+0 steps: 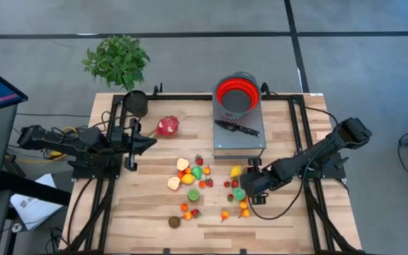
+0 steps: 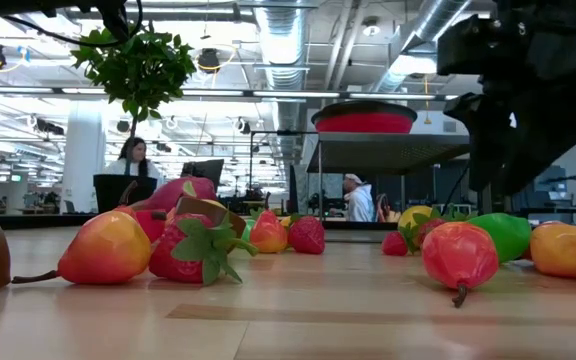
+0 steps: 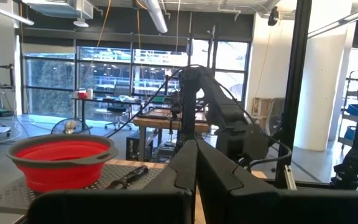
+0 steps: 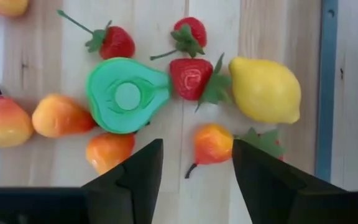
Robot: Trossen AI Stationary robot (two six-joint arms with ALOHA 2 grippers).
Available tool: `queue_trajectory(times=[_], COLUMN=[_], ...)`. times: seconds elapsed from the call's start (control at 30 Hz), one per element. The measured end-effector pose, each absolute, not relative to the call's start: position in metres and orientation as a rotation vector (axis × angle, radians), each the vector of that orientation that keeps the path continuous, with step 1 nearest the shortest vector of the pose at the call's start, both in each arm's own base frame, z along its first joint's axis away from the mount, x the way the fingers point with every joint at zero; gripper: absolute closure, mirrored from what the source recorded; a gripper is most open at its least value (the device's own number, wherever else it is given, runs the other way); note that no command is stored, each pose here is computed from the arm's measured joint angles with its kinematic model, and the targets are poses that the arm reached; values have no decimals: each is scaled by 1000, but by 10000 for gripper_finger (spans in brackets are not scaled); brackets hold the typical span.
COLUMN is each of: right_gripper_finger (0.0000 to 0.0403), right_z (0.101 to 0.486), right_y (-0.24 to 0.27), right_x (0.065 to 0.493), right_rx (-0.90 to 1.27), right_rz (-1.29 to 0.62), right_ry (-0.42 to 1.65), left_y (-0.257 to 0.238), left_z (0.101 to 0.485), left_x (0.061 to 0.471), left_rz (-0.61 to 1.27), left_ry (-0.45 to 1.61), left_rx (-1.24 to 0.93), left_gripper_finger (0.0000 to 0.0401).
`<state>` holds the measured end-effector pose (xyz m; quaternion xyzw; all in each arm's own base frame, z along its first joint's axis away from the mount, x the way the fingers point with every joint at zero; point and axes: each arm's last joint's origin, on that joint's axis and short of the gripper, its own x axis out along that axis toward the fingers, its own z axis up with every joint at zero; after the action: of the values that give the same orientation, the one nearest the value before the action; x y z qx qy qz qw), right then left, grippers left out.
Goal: Pick & Place Fruit
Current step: Put the yellow pear into the red colander on the shelf
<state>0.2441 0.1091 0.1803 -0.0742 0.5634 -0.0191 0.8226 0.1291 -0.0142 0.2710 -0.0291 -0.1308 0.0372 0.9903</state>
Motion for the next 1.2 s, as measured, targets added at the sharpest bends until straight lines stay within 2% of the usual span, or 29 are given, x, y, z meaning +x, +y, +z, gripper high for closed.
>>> queue_trajectory(times=[0.3, 0.7, 1.2], right_gripper_finger=[233, 237, 291], right_z=[174, 132, 145], right_y=[101, 107, 108], right_x=[251, 260, 259], right_rx=[-141, -193, -142], right_rz=[-75, -101, -66], right_ry=[1218, 1348, 1285], left_y=[-14, -15, -15], left_z=[271, 269, 269], left_x=[129, 131, 132], left_rz=[75, 75, 75], left_ry=[-263, -247, -243], left_rx=[-58, -55, -54], left_gripper_finger=[398, 398, 398])
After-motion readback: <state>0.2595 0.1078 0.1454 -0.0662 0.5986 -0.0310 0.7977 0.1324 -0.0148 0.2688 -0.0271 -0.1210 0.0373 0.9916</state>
